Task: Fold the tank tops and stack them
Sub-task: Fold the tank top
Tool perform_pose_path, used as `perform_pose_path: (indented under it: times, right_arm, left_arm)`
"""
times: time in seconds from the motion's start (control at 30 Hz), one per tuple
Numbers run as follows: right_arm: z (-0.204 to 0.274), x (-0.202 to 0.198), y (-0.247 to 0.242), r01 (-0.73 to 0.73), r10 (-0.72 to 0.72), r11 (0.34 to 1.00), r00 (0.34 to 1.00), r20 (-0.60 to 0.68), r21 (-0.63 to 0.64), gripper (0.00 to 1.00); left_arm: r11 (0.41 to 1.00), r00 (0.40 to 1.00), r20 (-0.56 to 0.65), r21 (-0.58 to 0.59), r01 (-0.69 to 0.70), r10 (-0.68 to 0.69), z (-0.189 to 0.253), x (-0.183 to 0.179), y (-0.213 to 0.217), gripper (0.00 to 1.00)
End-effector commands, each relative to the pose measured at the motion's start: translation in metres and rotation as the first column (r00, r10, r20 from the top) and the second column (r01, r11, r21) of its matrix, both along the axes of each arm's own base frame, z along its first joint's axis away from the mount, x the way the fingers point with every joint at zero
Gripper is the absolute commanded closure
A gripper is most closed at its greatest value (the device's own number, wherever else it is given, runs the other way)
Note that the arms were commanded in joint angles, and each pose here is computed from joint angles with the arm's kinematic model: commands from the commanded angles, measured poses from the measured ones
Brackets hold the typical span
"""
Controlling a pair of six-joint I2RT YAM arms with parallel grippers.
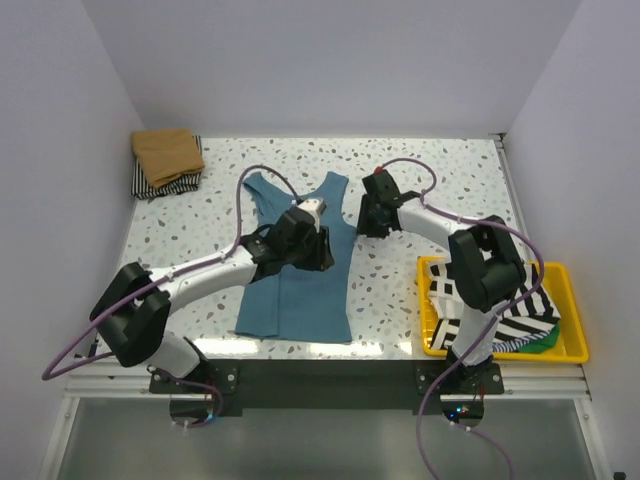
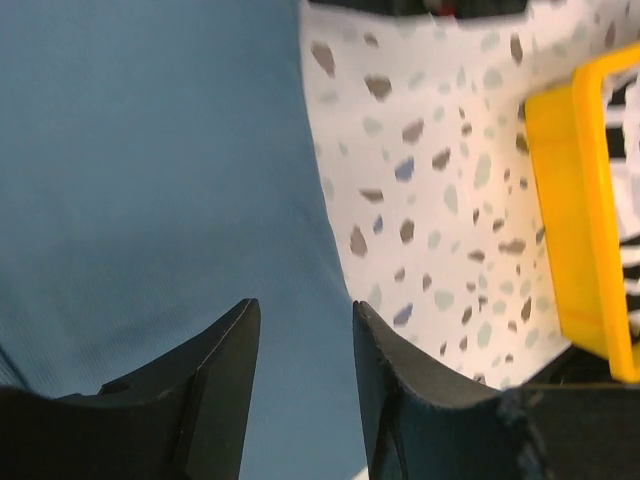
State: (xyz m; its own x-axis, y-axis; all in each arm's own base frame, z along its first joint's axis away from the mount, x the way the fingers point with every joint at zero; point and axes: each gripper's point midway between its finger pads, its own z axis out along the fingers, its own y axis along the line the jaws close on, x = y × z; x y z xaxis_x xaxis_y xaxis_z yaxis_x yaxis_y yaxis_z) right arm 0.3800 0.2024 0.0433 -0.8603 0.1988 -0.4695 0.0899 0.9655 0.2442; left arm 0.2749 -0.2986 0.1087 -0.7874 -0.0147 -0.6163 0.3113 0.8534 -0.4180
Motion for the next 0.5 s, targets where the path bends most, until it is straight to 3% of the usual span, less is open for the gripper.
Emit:
perform_pose_path:
  times: [0.0,0.23,0.47]
  right_arm:
    - [0.018,0.021,0.019,-0.039,0.036,0.998,0.997,0.064,0.053,0.66]
    - [0.004,0.023,0.021,-0.018,0.015,0.998,0.999,0.050,0.065,0.66]
    - [-0.011,0.027,0.021,-0.001,-0.001,0.999,0.999,0.037,0.050,0.67]
  left_arm:
    - [0.999,0.998,0.027,0.000,0.050,-0.050,0.009,-0.028,-0.008,0.53]
    - [0.973,0.976,-0.035,0.072,0.219,-0.217,-0.020,-0.107,-0.043,0.53]
    - [0.958,0.966,-0.071,0.132,0.256,-0.248,-0.043,-0.141,-0.060,0.55]
